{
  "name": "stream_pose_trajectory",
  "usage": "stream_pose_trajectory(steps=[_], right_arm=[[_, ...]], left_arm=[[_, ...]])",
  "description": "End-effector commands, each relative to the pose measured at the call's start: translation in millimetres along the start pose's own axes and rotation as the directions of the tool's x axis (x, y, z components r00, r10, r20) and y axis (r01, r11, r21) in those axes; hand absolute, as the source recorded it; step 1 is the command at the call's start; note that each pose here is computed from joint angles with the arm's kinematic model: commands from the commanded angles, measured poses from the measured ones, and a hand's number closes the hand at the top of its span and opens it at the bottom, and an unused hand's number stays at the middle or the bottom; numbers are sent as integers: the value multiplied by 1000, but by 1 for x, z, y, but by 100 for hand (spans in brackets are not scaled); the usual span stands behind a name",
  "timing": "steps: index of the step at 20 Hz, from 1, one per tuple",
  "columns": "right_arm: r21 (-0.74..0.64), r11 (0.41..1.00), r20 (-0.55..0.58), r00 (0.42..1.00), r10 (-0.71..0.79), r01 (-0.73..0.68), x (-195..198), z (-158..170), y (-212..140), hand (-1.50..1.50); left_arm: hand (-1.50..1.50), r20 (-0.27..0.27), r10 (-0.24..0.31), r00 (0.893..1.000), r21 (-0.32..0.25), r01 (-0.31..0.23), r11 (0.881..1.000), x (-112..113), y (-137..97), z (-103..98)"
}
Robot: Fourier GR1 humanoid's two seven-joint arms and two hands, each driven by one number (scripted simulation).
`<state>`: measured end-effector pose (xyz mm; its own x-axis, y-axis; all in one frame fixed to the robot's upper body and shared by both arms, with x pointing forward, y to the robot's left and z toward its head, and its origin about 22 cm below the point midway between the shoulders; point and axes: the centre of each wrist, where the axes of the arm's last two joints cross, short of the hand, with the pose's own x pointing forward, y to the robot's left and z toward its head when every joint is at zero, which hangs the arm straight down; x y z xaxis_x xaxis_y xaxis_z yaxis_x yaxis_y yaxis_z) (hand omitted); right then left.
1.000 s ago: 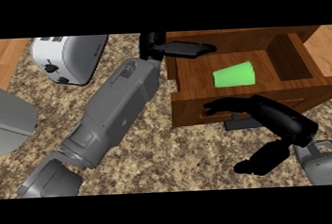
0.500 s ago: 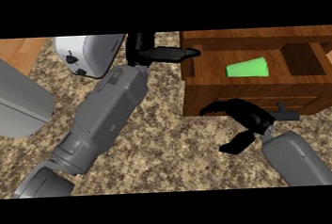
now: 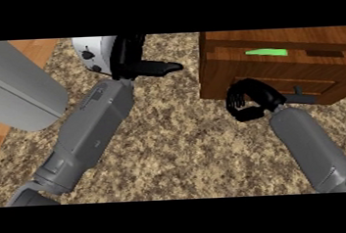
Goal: Pick up the cup, place it into the drawer and close the drawer
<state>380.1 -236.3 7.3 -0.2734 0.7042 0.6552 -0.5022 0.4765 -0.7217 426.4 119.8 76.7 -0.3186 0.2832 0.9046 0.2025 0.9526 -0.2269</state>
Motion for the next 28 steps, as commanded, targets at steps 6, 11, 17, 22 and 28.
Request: stream_pose_trajectory(steps=[6, 11, 17, 22, 28], right_arm=[[-254, 967, -31, 999, -32, 23, -5, -1, -97, 150], [-311, 947, -6, 996, -89, 83, 5, -1, -118, 150], [-328, 938, 4, 993, -117, 112, 0, 16, -139, 150], [-327, 933, 52, 988, -143, 152, 7, 19, -151, 150], [-313, 935, 60, 987, -152, 163, 5, 26, -155, 150]], left_arm=[[-150, -20, 22, 1000, -36, -23, 999, 4, 27, 14], [-150, -33, 9, 999, -54, -11, 998, 1, 38, 21], [-150, -26, 32, 999, -80, -34, 996, 4, 42, 24], [-150, -31, 47, 998, -89, -50, 995, 5, 41, 24], [-150, -33, 55, 998, -101, -58, 993, 1, 47, 32]])
